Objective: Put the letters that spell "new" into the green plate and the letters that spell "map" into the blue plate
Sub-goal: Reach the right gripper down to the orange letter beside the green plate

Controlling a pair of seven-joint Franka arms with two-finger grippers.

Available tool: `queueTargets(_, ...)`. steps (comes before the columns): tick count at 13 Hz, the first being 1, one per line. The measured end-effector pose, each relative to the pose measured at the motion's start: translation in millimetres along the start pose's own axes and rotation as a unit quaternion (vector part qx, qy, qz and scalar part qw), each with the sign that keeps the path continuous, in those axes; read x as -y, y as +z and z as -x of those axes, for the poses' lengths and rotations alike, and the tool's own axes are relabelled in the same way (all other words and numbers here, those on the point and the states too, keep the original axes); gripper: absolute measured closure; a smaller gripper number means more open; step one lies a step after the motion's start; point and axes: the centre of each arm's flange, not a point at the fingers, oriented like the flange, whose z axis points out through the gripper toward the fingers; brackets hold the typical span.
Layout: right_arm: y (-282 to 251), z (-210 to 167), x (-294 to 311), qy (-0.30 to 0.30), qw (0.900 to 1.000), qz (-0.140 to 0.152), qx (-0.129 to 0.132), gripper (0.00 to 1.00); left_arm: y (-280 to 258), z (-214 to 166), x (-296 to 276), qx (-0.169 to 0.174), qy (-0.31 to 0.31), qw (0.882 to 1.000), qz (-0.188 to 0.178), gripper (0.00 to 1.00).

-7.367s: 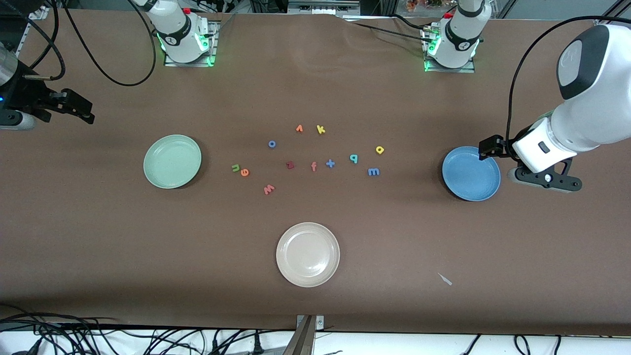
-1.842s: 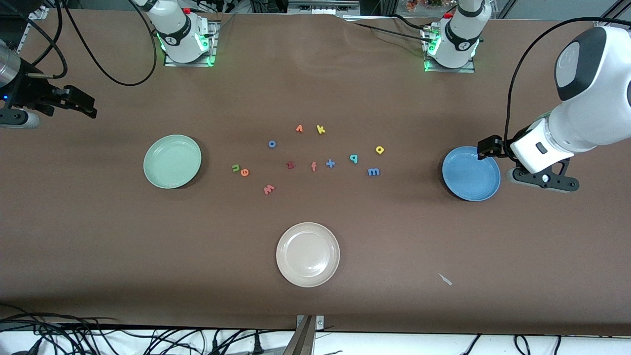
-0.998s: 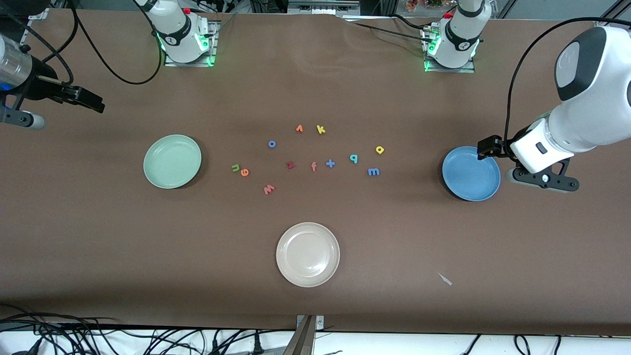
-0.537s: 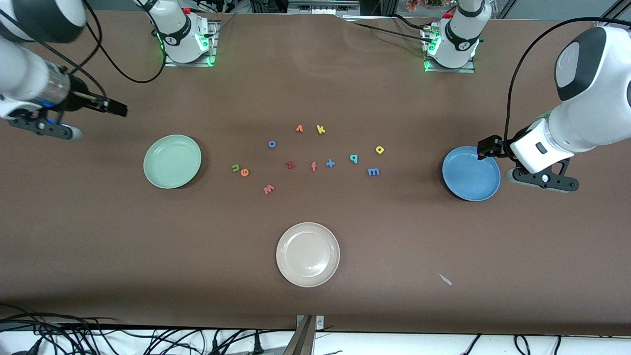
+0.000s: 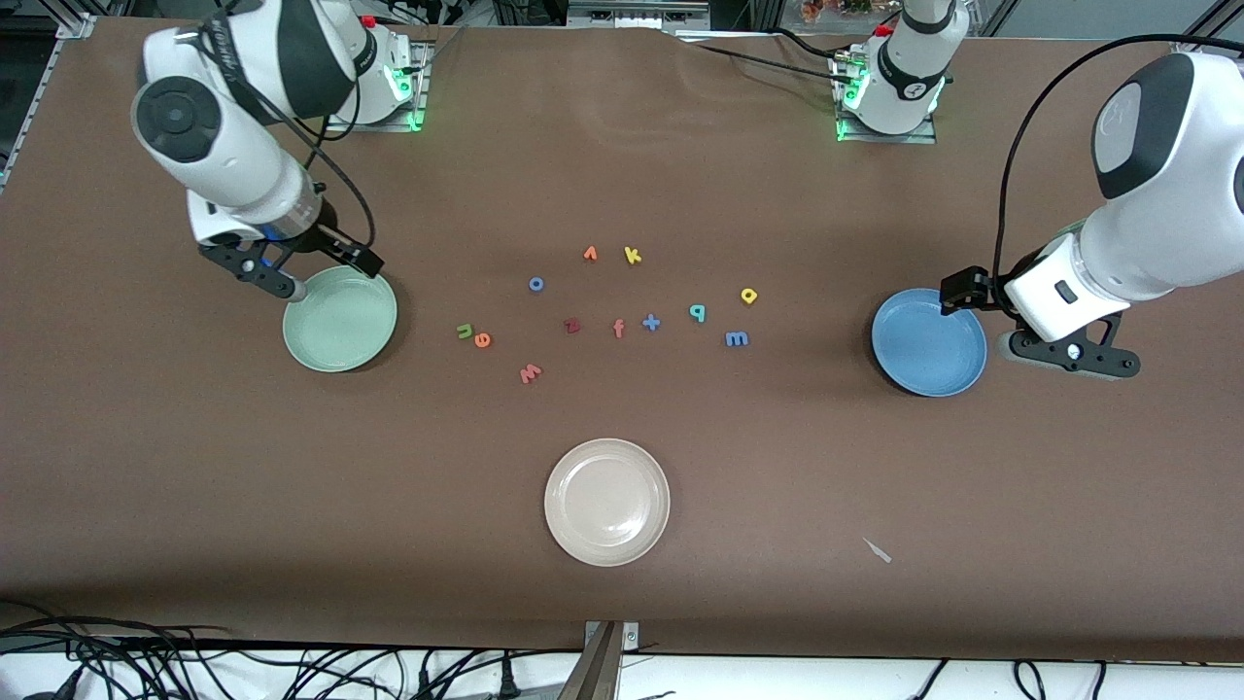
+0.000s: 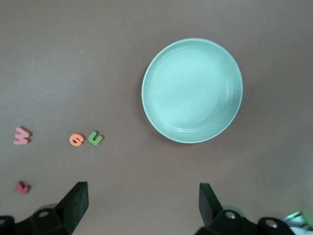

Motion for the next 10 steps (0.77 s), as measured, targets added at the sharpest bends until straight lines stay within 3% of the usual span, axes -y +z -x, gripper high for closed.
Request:
queueTargets(4,38.3,14.4,38.1,0.091,0.996,-0.022,0.004,0.0,0.3,0.0,-0.3,0.0,0.0,1.0,0.0,0.0)
queueTargets(7,69.6,28.1,62.1,0.148,0.989,-0.022,0.01,0.02,0.5,0.0,-0.4,0.0,0.0,1.0,0.0,0.0)
queueTargets(10,110.9,32.2,81.2,0.191,0.981,-0.019,-0.013,0.07,1.1,-0.1,-0.8,0.001,0.001,1.0,0.0,0.0)
